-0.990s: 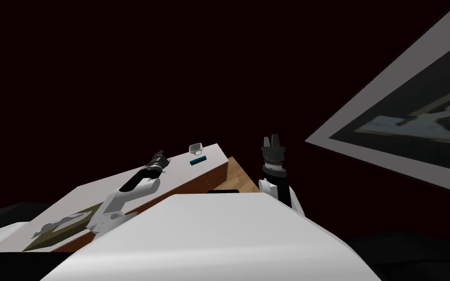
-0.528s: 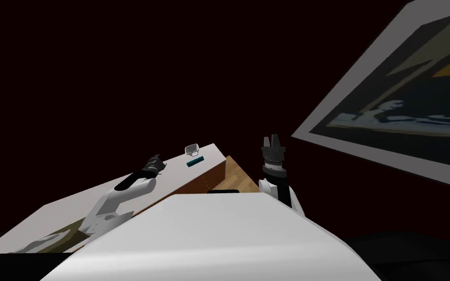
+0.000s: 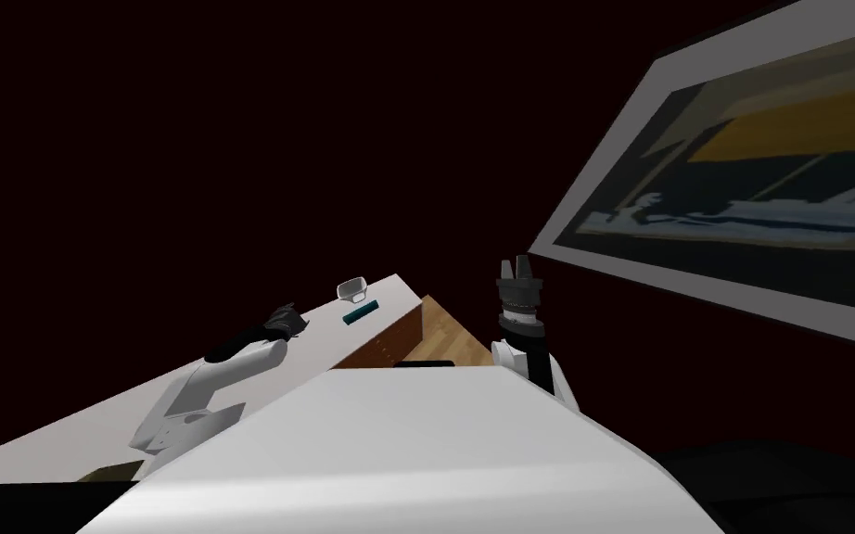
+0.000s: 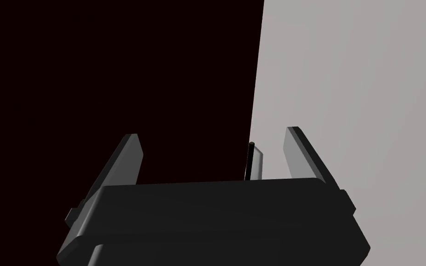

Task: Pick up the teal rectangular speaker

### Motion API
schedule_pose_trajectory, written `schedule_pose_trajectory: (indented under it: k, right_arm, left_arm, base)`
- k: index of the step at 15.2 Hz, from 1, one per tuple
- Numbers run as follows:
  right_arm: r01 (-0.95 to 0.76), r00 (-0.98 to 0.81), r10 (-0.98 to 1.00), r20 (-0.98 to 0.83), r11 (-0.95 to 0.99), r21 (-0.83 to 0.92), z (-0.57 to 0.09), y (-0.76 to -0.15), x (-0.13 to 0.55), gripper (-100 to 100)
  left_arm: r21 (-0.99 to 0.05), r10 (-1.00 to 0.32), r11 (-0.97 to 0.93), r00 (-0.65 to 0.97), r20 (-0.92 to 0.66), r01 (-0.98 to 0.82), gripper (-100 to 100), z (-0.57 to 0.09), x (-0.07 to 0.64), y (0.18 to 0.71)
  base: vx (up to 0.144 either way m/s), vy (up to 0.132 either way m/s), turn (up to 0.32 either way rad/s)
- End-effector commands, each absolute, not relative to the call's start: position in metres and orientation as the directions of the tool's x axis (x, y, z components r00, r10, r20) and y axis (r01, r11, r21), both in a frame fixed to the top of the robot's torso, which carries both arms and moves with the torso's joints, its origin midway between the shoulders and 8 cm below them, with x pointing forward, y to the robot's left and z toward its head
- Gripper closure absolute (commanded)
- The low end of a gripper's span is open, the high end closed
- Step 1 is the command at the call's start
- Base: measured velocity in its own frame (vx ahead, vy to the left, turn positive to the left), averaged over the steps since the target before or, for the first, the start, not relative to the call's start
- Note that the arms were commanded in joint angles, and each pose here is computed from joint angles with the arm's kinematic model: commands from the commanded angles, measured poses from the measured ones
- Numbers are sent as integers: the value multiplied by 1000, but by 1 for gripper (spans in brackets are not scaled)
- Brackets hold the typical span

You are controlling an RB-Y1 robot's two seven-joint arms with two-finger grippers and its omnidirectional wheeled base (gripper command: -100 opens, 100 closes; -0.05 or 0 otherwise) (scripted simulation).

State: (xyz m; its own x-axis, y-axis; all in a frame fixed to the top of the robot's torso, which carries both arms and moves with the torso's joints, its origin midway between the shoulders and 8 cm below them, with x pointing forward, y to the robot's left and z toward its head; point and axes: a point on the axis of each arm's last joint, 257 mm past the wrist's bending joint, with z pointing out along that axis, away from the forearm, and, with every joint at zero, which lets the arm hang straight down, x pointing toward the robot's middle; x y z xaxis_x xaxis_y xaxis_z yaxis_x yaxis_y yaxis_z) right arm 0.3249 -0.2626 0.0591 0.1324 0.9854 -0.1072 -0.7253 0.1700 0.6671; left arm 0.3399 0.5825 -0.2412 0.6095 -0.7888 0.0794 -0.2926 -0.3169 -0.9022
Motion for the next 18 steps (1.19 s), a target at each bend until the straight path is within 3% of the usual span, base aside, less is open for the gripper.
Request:
schedule_pose_trajectory:
  k: [1,18]
  right_arm:
    - [-725,132,985,-107,170,667,59,-263,325,0]
    - [-725,132,985,-107,170,667,59,-263,325,0]
  left_arm:
    - [-880,-754,-369,650,95,-299,-100,-251,328,596]
    - [-659,-539,-677,831,140,-329,-100,-322,245,619]
  base:
    - [-18,21,-259]
    - [-6,25,-250]
